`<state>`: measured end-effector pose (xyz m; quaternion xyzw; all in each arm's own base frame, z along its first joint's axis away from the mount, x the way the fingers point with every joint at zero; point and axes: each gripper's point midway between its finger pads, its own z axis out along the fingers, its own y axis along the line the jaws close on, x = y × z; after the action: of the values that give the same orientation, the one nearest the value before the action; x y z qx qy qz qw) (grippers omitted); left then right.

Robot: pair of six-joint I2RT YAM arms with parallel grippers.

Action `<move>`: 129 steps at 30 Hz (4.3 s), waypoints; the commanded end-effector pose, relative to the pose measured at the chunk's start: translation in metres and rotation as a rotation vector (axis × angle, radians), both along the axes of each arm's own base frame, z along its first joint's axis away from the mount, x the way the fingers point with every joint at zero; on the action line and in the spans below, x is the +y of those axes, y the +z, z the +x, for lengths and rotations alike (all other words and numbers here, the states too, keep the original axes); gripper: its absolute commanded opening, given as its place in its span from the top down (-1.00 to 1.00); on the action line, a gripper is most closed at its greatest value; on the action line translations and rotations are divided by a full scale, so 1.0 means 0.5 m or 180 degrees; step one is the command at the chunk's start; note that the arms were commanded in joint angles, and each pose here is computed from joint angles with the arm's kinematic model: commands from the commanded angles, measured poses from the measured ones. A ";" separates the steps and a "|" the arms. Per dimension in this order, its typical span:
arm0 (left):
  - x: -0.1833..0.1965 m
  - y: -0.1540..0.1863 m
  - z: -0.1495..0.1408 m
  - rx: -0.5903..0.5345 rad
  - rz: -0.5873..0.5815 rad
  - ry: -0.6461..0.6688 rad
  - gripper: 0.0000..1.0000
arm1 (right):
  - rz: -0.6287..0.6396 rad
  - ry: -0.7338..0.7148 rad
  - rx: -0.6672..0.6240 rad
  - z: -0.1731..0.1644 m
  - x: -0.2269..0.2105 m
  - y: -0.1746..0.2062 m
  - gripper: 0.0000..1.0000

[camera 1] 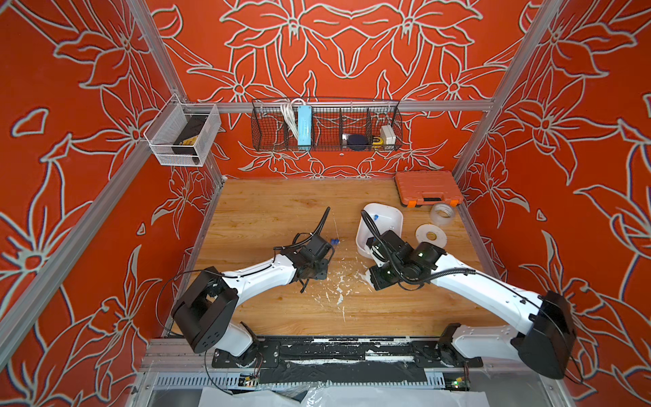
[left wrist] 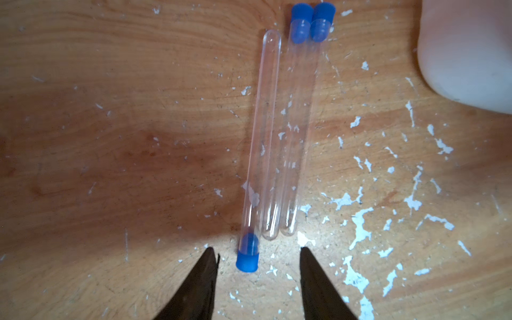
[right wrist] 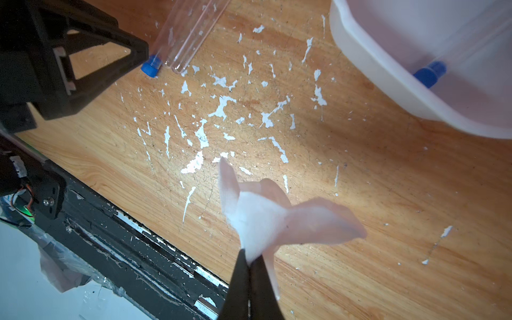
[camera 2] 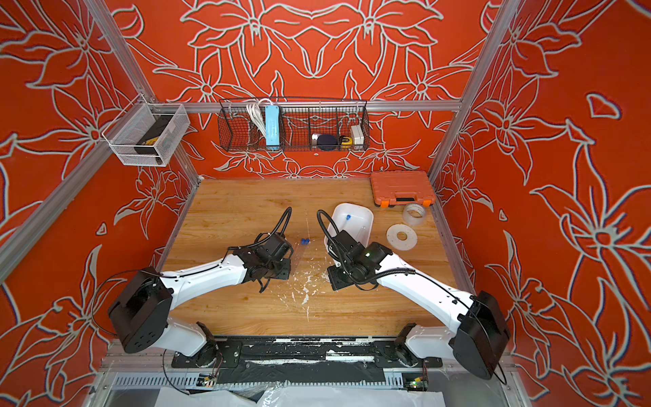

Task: Wipe the exteriors of test tubes
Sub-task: Pick up the test tube at the center of the board, then wipe the dirt from the test tube.

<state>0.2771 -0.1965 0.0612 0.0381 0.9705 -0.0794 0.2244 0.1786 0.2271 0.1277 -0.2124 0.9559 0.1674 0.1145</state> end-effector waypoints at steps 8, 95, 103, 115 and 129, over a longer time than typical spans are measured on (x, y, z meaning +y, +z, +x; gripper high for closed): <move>0.029 -0.045 -0.004 0.0122 0.0419 -0.0209 0.21 | 0.0122 0.0001 0.0098 0.013 0.034 0.034 1.00; -0.104 0.266 -0.126 0.0487 -0.1285 -0.1264 0.93 | 0.0816 0.0406 -0.0228 0.180 0.094 0.140 1.00; -0.104 0.261 -0.113 0.0441 -0.1268 -0.1170 0.93 | 0.0919 0.0489 -0.0175 0.147 0.097 0.155 1.00; -0.118 0.246 -0.087 0.0439 -0.1208 -0.1179 0.94 | 0.1099 0.0627 -0.0092 0.073 0.174 0.167 1.00; -0.099 0.238 -0.110 0.0503 -0.1121 -0.1226 0.94 | 0.0964 0.0348 -0.0029 0.171 0.160 0.125 1.00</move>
<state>0.2277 -0.2485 0.1714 0.1620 0.9345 -0.2905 0.1271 0.2401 0.3092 0.1683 -0.2590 0.9110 0.3028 0.1062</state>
